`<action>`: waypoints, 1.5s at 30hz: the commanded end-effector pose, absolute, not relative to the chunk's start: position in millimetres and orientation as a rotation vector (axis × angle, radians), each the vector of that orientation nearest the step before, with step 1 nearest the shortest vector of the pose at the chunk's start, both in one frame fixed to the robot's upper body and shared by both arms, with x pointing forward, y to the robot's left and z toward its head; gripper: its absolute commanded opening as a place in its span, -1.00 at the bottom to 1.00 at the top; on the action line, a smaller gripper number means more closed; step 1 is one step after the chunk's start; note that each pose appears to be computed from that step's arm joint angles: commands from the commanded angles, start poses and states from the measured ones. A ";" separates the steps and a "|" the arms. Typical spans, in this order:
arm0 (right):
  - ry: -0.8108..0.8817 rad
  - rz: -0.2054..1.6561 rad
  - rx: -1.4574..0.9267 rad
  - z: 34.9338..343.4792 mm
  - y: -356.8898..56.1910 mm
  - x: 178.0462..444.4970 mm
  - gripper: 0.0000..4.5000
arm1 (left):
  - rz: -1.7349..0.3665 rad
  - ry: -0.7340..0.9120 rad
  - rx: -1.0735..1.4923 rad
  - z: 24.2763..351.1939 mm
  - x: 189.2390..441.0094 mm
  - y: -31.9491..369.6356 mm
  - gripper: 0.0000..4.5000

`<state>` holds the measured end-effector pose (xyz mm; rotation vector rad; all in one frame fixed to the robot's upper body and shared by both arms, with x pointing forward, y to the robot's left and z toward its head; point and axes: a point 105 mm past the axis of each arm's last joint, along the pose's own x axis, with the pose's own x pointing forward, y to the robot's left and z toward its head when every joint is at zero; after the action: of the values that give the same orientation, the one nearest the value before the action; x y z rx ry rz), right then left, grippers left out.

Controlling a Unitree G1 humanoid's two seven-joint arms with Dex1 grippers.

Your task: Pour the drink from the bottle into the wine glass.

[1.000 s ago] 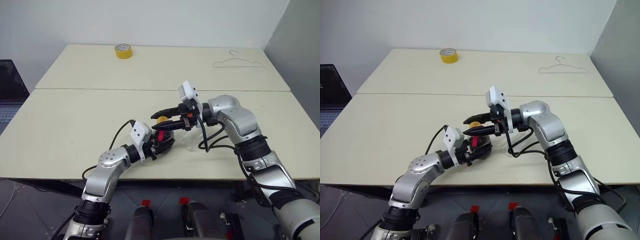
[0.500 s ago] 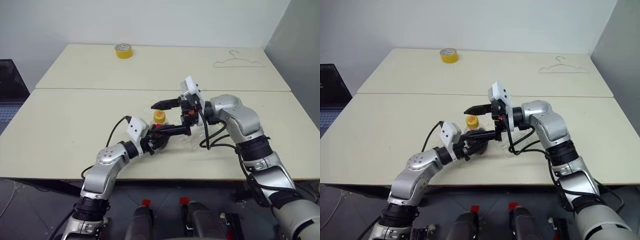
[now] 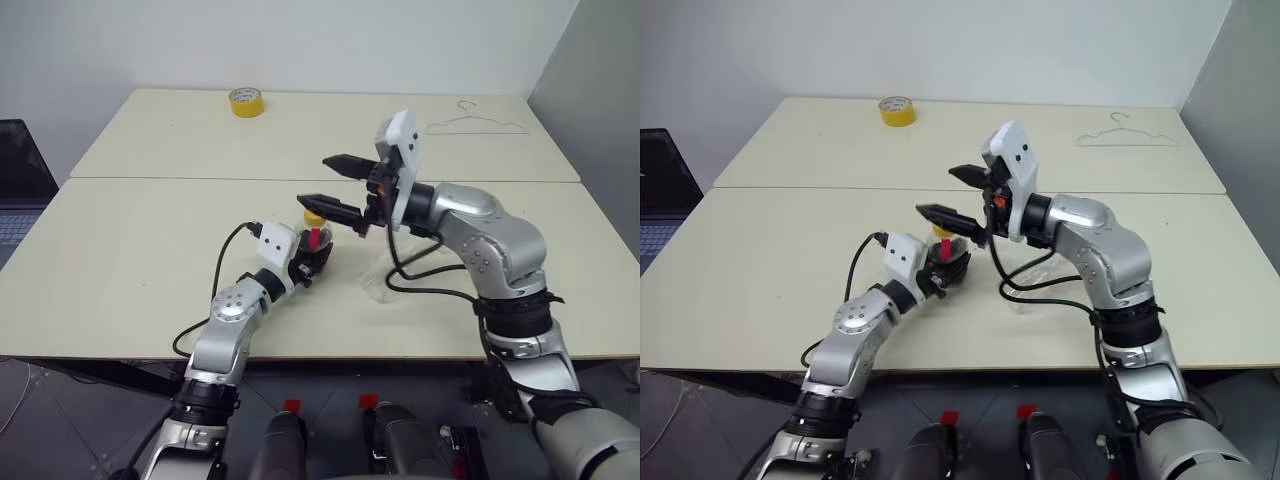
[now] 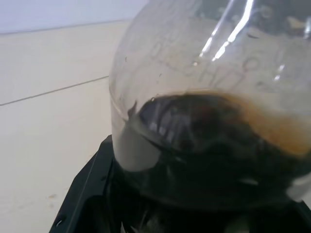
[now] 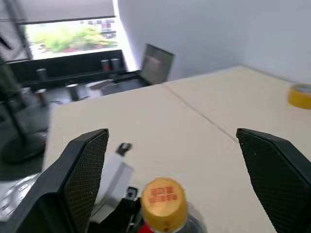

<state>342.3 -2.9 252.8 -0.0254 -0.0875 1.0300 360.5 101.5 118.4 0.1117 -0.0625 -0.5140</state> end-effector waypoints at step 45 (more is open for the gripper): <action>-0.015 0.981 -0.126 245.9 21.8 344.6 -0.43 | -0.662 -0.159 0.019 144.8 355.7 74.9 0.12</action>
<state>348.6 18.1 231.6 -0.1062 0.0517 0.9354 366.6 89.8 119.7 0.0227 -0.0677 -0.5599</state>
